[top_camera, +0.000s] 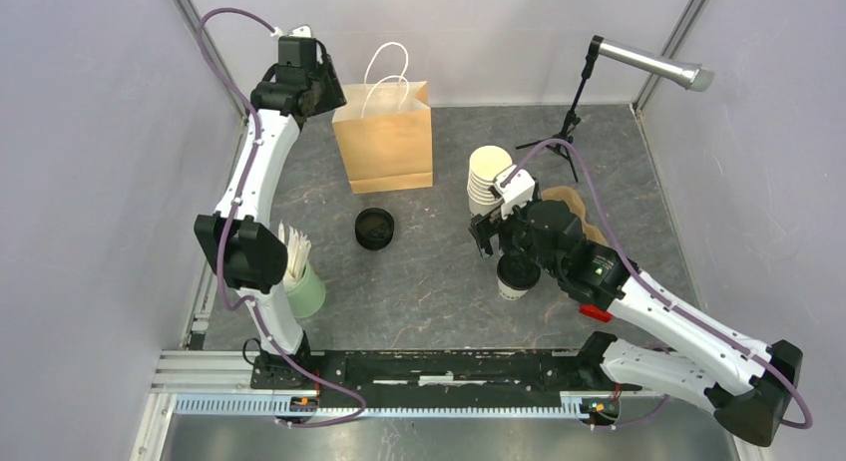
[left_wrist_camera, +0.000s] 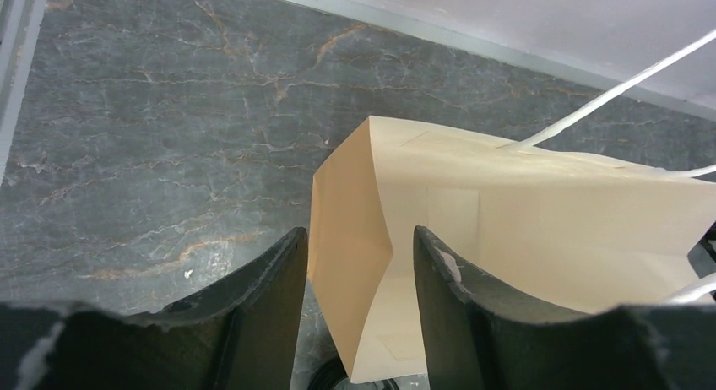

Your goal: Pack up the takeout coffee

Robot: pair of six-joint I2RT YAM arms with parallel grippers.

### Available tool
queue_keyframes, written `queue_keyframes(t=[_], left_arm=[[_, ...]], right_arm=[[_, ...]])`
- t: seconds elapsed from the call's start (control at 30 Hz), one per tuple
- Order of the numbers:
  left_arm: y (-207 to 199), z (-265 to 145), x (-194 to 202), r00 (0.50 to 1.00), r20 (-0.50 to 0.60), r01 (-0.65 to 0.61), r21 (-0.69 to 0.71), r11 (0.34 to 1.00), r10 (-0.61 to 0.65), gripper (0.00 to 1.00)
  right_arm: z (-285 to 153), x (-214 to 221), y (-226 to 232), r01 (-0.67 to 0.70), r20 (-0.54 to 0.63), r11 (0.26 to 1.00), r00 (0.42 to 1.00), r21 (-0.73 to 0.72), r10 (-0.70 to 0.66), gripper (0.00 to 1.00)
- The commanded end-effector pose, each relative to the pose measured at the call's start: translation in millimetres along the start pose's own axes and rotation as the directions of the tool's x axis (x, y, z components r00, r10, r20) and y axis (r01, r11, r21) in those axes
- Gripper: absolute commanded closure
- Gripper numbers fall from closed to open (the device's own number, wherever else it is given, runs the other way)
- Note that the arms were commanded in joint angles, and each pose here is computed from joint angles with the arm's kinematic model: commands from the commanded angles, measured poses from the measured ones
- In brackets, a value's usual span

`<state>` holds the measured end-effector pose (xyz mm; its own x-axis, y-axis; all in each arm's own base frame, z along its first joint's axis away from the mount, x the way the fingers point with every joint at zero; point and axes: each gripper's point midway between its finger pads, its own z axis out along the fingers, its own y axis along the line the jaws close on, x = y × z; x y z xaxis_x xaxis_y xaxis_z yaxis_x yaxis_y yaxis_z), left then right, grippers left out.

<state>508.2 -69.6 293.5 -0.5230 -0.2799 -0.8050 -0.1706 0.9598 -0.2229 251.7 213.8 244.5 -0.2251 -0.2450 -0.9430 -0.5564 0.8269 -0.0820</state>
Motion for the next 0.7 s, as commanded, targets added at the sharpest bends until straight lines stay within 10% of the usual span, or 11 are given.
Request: queue_keyframes(t=[0.0, 0.67], left_arm=[[5.9, 12.1, 14.7, 0.996, -0.051, -0.078, -0.015, 0.997, 0.078, 0.45], [-33.1, -17.9, -41.3, 0.996, 0.092, -0.02, 0.136, 0.991, 0.007, 0.97]], right_arm=[[-6.9, -36.5, -6.6, -0.006, 0.085, 1.0, 0.996, 0.021, 0.004, 0.02], [-13.7, -59.5, -18.6, -0.013, 0.118, 0.997, 0.993, 0.078, 0.004, 0.02]])
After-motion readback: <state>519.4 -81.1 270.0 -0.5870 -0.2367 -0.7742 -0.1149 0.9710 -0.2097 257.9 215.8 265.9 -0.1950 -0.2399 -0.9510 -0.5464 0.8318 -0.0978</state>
